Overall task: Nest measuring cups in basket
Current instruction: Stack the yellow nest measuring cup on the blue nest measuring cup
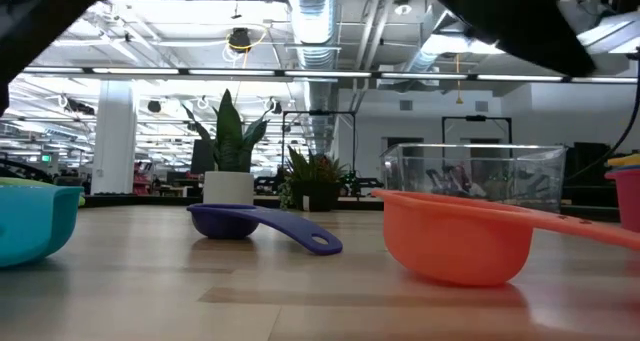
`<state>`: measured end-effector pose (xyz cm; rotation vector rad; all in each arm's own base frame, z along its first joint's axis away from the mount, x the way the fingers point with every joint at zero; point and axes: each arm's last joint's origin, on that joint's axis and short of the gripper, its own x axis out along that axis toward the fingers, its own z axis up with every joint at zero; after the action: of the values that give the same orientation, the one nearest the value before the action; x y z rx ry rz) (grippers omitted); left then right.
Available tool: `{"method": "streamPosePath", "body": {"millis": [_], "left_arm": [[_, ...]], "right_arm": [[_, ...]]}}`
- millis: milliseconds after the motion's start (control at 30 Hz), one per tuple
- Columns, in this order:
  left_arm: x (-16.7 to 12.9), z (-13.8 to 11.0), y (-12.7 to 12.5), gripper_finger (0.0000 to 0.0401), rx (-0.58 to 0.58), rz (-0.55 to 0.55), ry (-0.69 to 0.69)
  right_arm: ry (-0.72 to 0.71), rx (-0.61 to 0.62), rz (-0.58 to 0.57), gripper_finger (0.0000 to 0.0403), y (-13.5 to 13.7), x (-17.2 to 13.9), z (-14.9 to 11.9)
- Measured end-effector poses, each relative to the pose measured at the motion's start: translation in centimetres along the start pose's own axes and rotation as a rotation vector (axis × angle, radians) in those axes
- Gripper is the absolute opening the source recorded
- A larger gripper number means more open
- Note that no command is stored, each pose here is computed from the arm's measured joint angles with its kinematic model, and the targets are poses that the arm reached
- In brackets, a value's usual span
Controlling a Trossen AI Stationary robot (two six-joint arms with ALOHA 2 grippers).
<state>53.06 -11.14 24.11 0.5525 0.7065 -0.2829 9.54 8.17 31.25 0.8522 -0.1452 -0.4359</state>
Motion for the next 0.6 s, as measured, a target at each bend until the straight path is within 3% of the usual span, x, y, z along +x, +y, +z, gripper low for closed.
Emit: {"method": "streamPosePath", "body": {"millis": [267, 400, 500, 600], "left_arm": [[-3.5, -2.0, -2.0, 0.0068, -0.085, -0.158, 0.351], [-4.0, -2.2, -3.2, 0.0068, -0.073, -0.192, 0.418], [-4.3, -2.2, -4.2, 0.0068, -0.041, -0.203, 0.456], [-4.9, -2.1, -5.0, 0.0068, -0.002, -0.193, 0.498]], "right_arm": [[0.168, -0.159, 0.077, 0.0125, -0.7, -0.1, 0.1], [0.286, -0.164, 0.068, 0.0097, -1.0, 0.4, -0.9], [0.425, -0.146, -0.018, 0.0078, -2.3, 0.8, -1.9], [0.62, -0.115, -0.223, 0.006, -4.2, 1.1, -2.9]]}}
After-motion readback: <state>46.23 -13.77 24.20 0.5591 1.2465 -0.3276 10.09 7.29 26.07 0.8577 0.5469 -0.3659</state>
